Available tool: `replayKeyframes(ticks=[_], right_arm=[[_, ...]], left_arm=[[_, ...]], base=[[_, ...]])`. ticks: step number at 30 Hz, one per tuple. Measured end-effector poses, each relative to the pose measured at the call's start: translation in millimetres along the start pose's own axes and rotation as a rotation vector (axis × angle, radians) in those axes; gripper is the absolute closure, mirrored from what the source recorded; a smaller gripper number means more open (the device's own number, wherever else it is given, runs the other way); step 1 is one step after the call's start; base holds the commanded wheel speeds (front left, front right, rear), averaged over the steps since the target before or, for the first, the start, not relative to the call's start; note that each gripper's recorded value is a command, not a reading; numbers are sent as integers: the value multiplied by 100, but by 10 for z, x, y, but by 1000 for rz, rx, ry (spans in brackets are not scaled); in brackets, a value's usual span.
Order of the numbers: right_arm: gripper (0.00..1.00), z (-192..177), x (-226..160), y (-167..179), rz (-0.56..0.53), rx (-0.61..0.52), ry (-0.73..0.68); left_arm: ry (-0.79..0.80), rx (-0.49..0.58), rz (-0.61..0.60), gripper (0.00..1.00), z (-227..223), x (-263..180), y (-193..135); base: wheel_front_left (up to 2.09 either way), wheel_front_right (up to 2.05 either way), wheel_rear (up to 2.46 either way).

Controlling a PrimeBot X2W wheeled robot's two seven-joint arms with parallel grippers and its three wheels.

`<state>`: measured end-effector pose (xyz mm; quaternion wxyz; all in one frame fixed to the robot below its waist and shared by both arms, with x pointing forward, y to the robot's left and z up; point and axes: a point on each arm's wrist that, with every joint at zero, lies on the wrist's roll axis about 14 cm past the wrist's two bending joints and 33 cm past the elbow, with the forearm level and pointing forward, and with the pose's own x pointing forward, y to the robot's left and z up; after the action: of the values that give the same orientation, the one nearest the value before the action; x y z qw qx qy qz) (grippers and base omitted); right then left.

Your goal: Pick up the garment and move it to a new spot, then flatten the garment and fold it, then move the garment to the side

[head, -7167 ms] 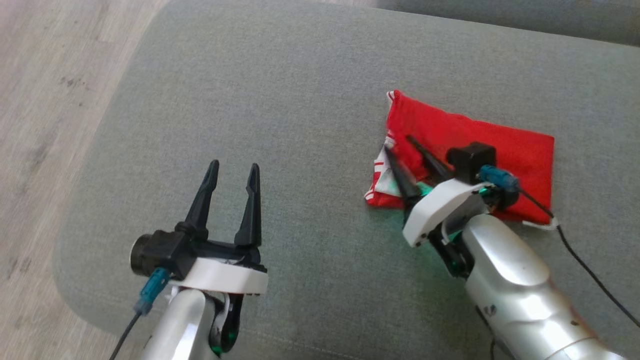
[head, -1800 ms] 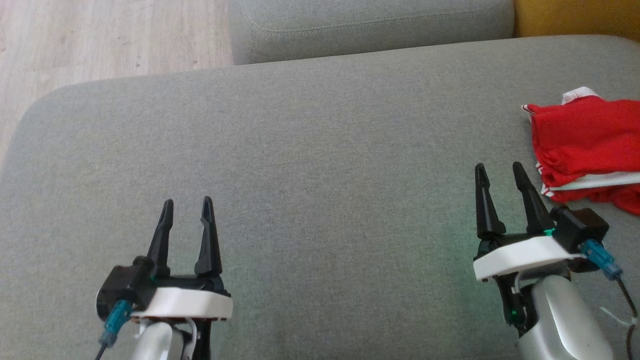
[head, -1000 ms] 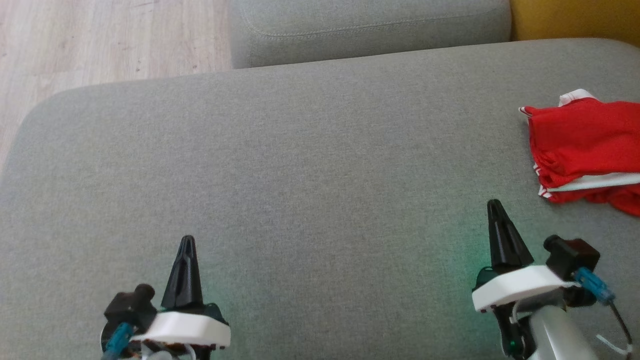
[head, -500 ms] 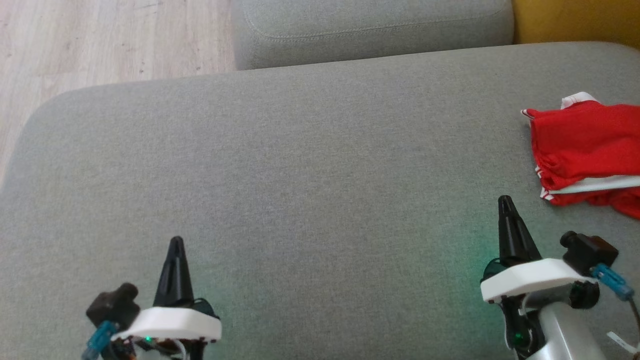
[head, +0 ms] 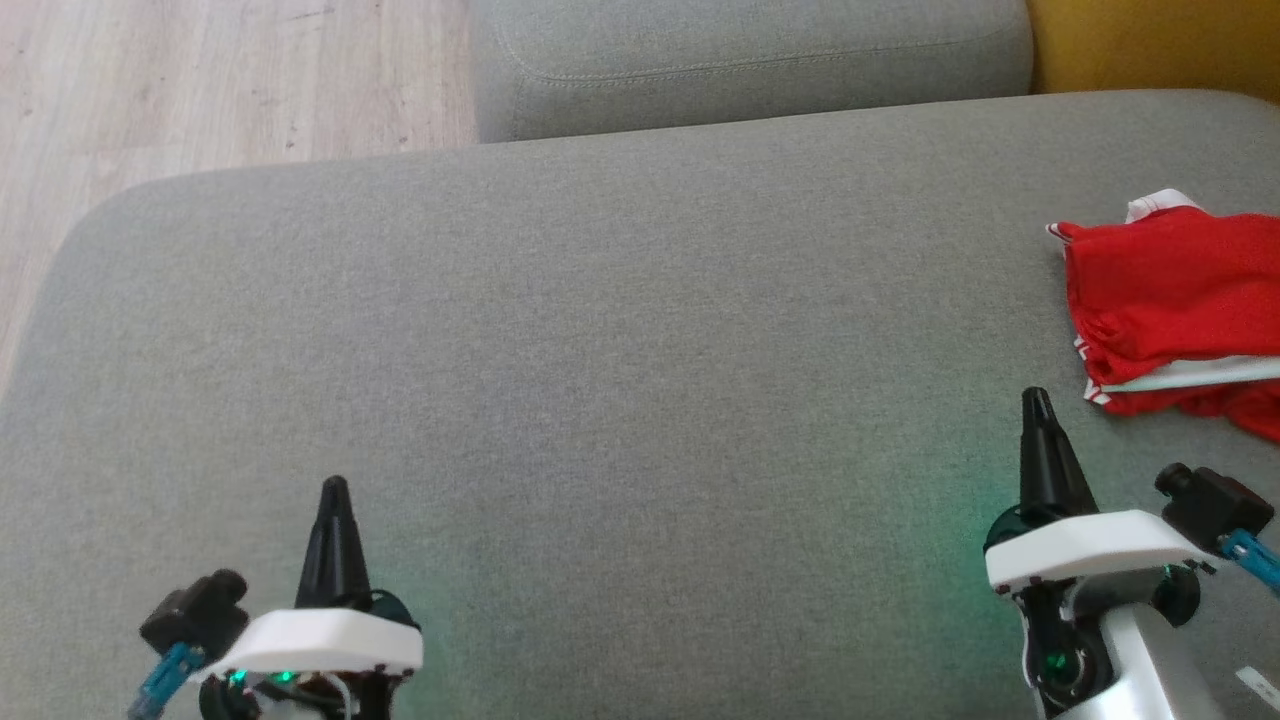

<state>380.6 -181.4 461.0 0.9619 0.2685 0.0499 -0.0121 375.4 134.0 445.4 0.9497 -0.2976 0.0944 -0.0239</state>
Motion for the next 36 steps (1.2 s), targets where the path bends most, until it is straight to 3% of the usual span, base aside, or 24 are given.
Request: replayKeyframes(ticks=[36], right_arm=[[100, 129, 21, -61, -36, 398, -14]], left_arm=[[-23, -375, 56, 100, 183, -33, 186]], base=[[0, 0, 0]])
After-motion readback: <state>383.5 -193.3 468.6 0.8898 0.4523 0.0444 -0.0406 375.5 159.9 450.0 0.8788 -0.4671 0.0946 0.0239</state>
